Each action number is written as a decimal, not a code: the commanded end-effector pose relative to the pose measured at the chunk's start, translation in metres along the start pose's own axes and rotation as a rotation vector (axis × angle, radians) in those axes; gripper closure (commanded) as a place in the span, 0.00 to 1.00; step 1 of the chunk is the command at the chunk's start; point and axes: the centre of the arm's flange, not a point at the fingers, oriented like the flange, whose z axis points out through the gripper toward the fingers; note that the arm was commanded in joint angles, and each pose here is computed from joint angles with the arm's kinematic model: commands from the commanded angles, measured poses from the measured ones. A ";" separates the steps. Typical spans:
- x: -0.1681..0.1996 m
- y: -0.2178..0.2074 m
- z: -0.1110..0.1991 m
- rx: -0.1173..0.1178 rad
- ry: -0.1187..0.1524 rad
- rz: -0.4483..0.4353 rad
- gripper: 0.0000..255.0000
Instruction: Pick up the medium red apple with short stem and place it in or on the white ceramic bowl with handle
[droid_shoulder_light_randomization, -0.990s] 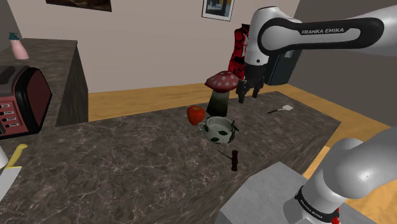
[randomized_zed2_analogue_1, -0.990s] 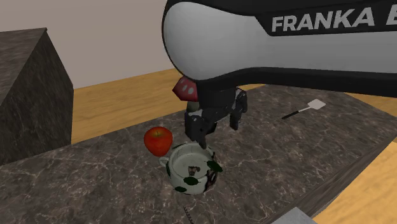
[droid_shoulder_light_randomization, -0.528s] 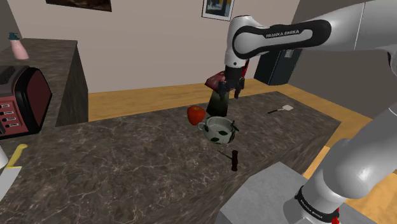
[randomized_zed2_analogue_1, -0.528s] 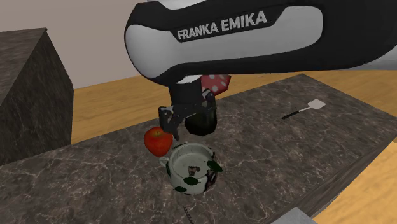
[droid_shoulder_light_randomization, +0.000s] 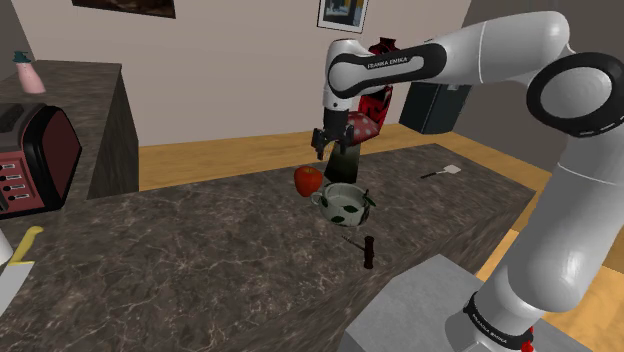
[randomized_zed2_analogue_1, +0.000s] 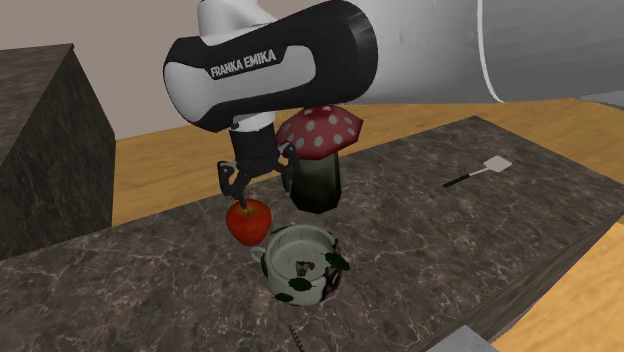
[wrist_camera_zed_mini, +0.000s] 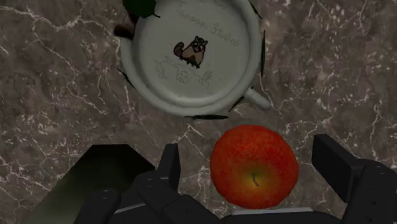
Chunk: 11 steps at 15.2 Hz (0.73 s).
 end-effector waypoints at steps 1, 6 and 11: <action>0.026 -0.005 0.008 0.008 -0.002 0.009 0.00; 0.087 -0.019 0.026 0.028 -0.007 0.030 0.00; 0.089 -0.020 0.048 0.029 -0.007 0.030 0.00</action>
